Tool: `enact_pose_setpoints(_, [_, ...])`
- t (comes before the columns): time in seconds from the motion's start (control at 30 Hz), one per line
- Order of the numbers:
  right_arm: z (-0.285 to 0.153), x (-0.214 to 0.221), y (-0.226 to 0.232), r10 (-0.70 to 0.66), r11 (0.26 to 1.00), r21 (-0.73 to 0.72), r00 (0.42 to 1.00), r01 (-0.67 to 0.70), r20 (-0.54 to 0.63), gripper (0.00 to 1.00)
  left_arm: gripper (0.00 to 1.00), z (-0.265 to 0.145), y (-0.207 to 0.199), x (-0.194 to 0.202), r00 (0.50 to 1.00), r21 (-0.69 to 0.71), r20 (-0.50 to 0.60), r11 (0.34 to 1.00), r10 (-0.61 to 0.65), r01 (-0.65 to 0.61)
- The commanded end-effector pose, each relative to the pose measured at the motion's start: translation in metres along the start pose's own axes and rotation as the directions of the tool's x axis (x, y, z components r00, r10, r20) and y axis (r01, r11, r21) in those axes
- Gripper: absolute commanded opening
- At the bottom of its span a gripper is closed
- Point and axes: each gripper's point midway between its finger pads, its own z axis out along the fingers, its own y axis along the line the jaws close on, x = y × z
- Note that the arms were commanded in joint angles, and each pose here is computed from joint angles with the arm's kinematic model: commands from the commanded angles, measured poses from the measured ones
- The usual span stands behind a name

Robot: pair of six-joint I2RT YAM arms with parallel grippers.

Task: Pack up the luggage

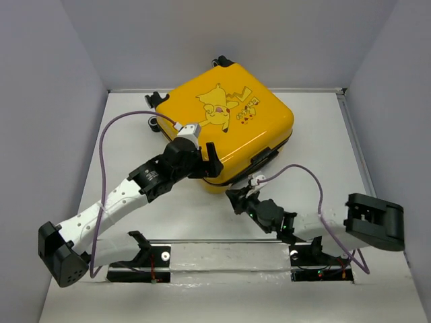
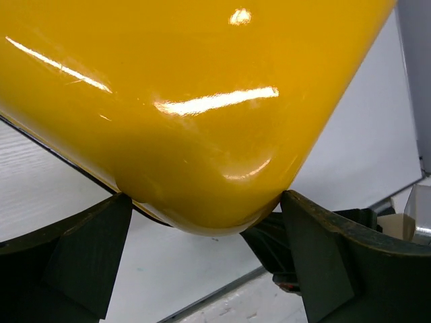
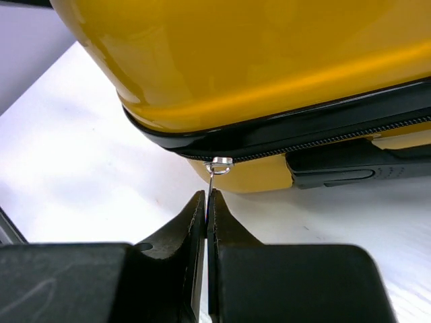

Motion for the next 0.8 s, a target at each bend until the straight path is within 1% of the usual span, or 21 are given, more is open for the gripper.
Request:
enact_pose_setpoints(0.0, [-0.062,0.029,0.075,0.002,0.937,-0.338,0.971,-0.084,-0.238,0.07,0.99,-0.006,-0.107,-0.094,0.941,0.416,0.301,0.909,-0.158,0.02])
enact_pose_setpoints(0.13, [-0.068,0.019,0.091,0.01,0.915,-0.386,0.963,-0.117,-0.269,0.07,0.99,0.009,-0.127,-0.091,0.948,0.443,0.277,0.897,-0.154,0.016])
enact_pose_setpoints(0.23, [-0.06,0.031,0.121,-0.011,0.886,-0.443,0.95,-0.135,-0.311,0.07,0.99,0.01,-0.146,-0.106,0.944,0.457,0.3,0.889,-0.138,-0.016])
enact_pose_setpoints(0.27, [-0.058,0.05,0.129,-0.042,0.88,-0.458,0.938,-0.129,-0.345,0.07,0.99,0.011,-0.155,-0.112,0.944,0.46,0.305,0.888,-0.125,-0.031])
enact_pose_setpoints(0.3, [-0.052,0.045,0.143,-0.041,0.873,-0.471,0.943,-0.127,-0.331,0.07,0.99,0.012,-0.158,-0.113,0.946,0.457,0.303,0.889,-0.113,-0.04])
enact_pose_setpoints(0.37, [-0.042,0.042,0.139,-0.022,0.894,-0.434,0.955,-0.113,-0.296,0.07,0.99,0.022,-0.159,-0.11,0.954,0.431,0.288,0.901,-0.079,-0.056])
enact_pose_setpoints(0.4, [-0.043,0.04,0.134,-0.013,0.898,-0.426,0.959,-0.113,-0.282,0.07,0.99,0.026,-0.157,-0.105,0.959,0.42,0.276,0.906,-0.069,-0.055])
enact_pose_setpoints(0.47, [-0.042,0.029,0.123,0.012,0.917,-0.384,0.972,-0.105,-0.236,0.07,0.99,0.032,-0.151,-0.099,0.961,0.4,0.266,0.915,-0.069,-0.046])
enact_pose_setpoints(0.5, [-0.044,0.019,0.121,0.019,0.92,-0.38,0.978,-0.099,-0.21,0.07,0.99,0.039,-0.145,-0.089,0.967,0.392,0.246,0.92,-0.073,-0.03])
enact_pose_setpoints(0.57, [-0.042,0.012,0.117,0.012,0.928,-0.364,0.984,-0.078,-0.18,0.07,0.99,0.046,-0.145,-0.081,0.971,0.399,0.226,0.917,-0.079,-0.019])
enact_pose_setpoints(0.63, [-0.038,0.01,0.124,-0.019,0.92,-0.388,0.986,-0.047,-0.165,0.07,0.99,0.051,-0.146,-0.079,0.973,0.405,0.216,0.914,-0.084,-0.011])
enact_pose_setpoints(0.7, [-0.035,0.005,0.134,-0.002,0.908,-0.415,0.989,-0.061,-0.15,0.07,0.99,0.048,-0.147,-0.084,0.966,0.406,0.239,0.914,-0.095,-0.01])
enact_pose_setpoints(0.77, [-0.038,0.009,0.131,0.017,0.908,-0.411,0.987,-0.083,-0.162,0.07,0.99,0.043,-0.135,-0.096,0.952,0.34,0.299,0.939,-0.069,-0.039])
